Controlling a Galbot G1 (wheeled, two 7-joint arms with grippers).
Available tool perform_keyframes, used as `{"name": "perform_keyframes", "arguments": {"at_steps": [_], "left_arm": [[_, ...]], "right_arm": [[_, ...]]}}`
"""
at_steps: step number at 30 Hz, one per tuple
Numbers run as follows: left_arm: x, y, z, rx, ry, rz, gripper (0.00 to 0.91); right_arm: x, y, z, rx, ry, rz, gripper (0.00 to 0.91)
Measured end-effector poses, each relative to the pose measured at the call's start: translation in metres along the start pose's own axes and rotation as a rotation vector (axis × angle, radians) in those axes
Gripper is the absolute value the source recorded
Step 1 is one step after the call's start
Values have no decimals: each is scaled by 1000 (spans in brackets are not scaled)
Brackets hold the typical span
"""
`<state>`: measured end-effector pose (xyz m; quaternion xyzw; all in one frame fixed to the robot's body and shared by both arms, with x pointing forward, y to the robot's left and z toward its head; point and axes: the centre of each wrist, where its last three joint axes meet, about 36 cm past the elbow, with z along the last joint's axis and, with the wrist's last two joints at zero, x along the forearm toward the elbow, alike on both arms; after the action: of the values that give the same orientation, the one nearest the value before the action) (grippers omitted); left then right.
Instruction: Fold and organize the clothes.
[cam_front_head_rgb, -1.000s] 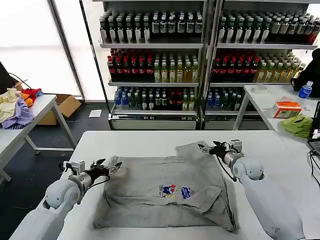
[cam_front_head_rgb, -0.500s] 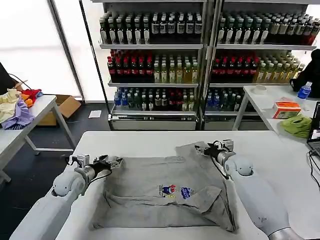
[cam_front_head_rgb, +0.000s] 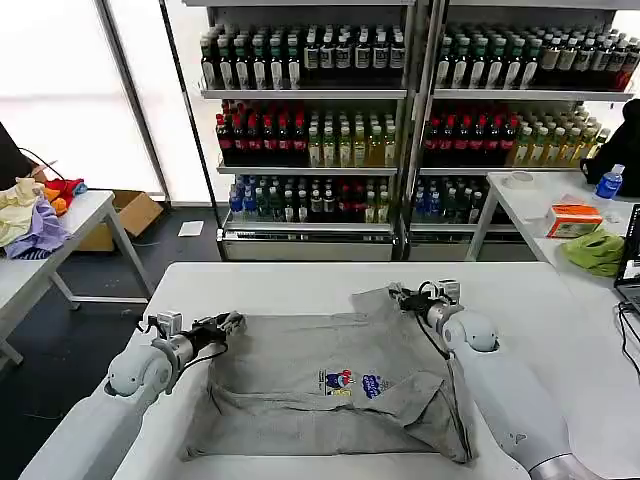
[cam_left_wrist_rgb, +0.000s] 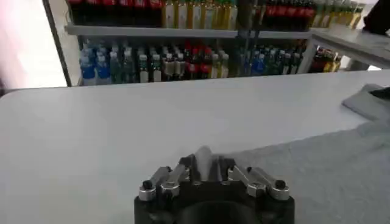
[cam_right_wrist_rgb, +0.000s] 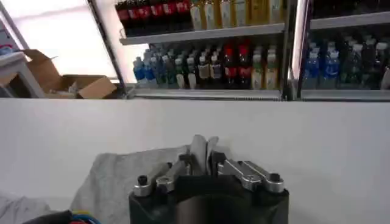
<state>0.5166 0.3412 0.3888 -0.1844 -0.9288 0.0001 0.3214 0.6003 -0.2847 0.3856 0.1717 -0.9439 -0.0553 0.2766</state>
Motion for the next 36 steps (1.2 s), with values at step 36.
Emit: {"name": "perform_keyframes", "arguments": {"at_steps": [36], "left_arm": [[103, -48, -8, -64, -156, -1, 10]], "right_arm": [[186, 34, 29, -122, -245, -60, 0]]}}
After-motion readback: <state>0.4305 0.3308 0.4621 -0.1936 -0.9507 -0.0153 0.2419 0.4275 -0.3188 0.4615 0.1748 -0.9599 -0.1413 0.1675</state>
